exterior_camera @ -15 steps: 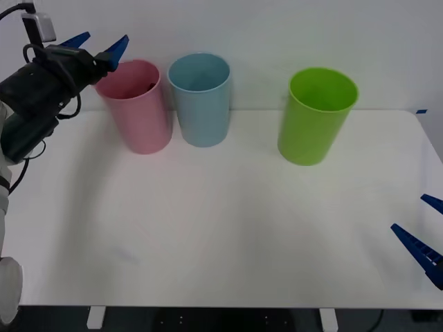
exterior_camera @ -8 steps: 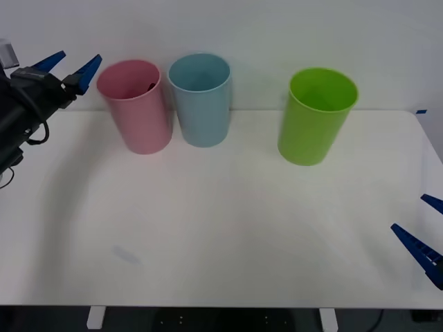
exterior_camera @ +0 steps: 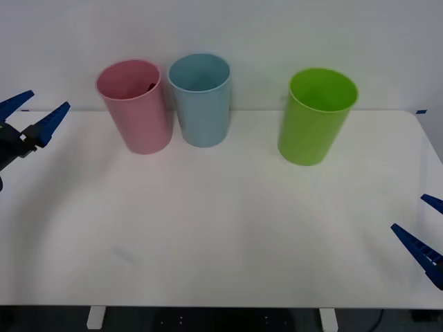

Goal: Grasp the object on the table and drop it into the matching bin: aluminum can to the light blue bin, PET bottle to the pink bin.

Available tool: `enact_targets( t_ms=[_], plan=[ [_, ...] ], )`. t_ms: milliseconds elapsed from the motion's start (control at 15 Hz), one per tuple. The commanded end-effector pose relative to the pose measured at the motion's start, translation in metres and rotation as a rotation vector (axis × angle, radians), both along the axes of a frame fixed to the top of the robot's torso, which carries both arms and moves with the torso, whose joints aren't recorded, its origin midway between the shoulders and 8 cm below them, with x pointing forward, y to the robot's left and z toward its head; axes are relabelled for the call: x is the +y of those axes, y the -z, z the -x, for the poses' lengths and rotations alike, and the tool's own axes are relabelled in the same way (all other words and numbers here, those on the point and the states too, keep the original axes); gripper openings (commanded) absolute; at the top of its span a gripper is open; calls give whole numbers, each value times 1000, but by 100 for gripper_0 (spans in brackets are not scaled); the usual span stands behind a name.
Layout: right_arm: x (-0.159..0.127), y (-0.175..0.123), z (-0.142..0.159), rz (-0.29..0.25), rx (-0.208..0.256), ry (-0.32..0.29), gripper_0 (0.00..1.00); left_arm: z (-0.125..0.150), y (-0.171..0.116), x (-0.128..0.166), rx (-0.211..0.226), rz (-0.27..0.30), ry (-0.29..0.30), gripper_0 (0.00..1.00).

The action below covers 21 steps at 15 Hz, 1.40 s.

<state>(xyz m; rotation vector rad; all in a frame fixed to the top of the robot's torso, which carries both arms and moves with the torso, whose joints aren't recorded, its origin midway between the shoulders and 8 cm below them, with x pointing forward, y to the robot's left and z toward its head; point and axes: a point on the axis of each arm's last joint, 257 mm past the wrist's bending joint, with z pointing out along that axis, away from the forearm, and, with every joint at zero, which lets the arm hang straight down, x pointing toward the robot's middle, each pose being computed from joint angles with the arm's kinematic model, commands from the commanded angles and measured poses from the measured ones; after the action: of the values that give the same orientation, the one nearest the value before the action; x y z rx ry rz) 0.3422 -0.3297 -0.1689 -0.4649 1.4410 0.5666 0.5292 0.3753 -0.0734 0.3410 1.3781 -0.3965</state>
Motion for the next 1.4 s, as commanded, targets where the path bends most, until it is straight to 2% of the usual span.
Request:
enact_targets(
  t_ms=[67, 133, 400, 533, 667, 867, 1067, 1400],
  plan=[
    [0, 0, 0, 0, 0, 0, 100, 25, 16, 25, -12, -75, -31, 100],
    [0, 0, 0, 0, 0, 0, 100, 33, 20, 33, -12, -98, -35, 100],
    [0, 0, 0, 0, 0, 0, 100, 72, 45, 57, 45, -119, -35, 100],
    [0, 0, 0, 0, 0, 0, 100, 91, 54, 66, 70, -117, -39, 100],
    [0, 0, 0, 0, 0, 0, 100, 111, 64, 68, 93, -102, -16, 100],
    [0, 0, 0, 0, 0, 0, 100, 133, 77, 71, 112, -89, -9, 100],
    [0, 0, 0, 0, 0, 0, 100, 148, 83, 76, 121, -90, -10, 100],
    [0, 0, 0, 0, 0, 0, 100, 155, 88, 76, 131, -94, -4, 100]
  ],
)
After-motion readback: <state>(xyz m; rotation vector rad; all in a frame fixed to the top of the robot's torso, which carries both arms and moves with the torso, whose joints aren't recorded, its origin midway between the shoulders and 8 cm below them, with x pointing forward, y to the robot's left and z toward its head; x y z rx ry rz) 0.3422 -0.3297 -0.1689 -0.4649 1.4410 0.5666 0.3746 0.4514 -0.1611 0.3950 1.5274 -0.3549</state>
